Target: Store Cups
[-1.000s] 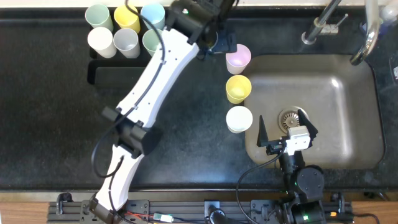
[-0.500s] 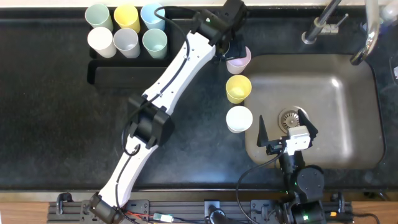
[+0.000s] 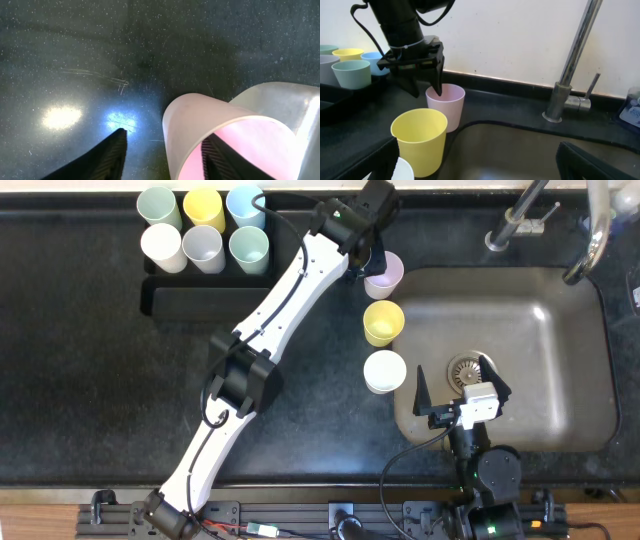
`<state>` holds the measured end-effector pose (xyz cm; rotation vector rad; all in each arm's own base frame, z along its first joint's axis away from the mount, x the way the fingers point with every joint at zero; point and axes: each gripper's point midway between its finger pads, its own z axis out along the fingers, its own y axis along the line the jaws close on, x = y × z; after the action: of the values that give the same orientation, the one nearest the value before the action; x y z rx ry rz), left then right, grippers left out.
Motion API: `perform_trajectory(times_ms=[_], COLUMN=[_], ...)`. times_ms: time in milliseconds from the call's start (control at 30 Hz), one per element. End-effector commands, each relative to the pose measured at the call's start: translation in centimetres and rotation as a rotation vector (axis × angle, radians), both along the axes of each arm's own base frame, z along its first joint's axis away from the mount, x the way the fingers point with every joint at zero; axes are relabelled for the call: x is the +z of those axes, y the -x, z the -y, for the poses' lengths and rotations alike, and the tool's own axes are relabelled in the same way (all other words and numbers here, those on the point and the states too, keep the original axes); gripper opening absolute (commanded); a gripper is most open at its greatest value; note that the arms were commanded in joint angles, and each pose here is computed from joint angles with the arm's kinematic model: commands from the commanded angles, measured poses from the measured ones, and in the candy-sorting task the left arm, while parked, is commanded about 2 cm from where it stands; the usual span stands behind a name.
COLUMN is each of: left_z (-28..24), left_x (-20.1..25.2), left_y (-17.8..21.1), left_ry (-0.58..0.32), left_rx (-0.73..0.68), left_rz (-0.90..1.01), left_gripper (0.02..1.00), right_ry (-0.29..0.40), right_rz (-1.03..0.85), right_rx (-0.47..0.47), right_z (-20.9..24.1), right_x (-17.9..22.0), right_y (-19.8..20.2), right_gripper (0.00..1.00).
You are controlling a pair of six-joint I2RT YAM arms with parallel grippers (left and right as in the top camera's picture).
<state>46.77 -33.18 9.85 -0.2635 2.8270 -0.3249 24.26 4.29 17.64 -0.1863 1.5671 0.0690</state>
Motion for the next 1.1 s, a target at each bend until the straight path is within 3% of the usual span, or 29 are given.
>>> perform_trajectory(times_ms=[33, 100, 200, 400, 600, 733, 900, 1100], left_z=[0.5, 0.5, 0.7, 0.5, -6.1, -13.0, -23.6, -34.1], left_x=[0.0, 0.0, -0.1, 2.4, 19.3, 26.9, 30.0, 27.1], left_y=[-0.2, -0.2, 0.0, 0.2, 0.8, 2.3, 4.6, 7.8], left_ry=[-0.006, -0.006, -0.005, -0.004, 0.011, 0.009, -0.115, -0.204], left_rx=[-0.026, -0.026, -0.056, -0.105, -0.026, 0.029, 0.122, 0.229], left_rz=[0.018, 0.018, 0.017, 0.056, 0.363, 0.499, 0.551, 0.460], left_gripper=[0.437, 0.327, 0.036, 0.036, 0.034, 0.034, 0.034, 0.034], right_ry=[0.002, 0.002, 0.002, 0.002, 0.002, 0.002, 0.002, 0.002], right_rz=[0.001, 0.001, 0.001, 0.001, 0.001, 0.001, 0.001, 0.001], right_rx=[-0.006, -0.006, -0.006, -0.006, -0.006, -0.006, -0.006, -0.006], right_z=[0.1, 0.1, 0.1, 0.1, 0.1, 0.1, 0.1, 0.1], right_x=[-0.3, -0.3, -0.3, -0.3, -0.3, -0.3, -0.3, -0.3], right_y=[-0.1, -0.1, -0.1, -0.1, -0.1, -0.1, -0.1, -0.1], right_gripper=[0.998, 0.998, 0.998, 0.996, 0.996, 0.998, 0.998, 0.996])
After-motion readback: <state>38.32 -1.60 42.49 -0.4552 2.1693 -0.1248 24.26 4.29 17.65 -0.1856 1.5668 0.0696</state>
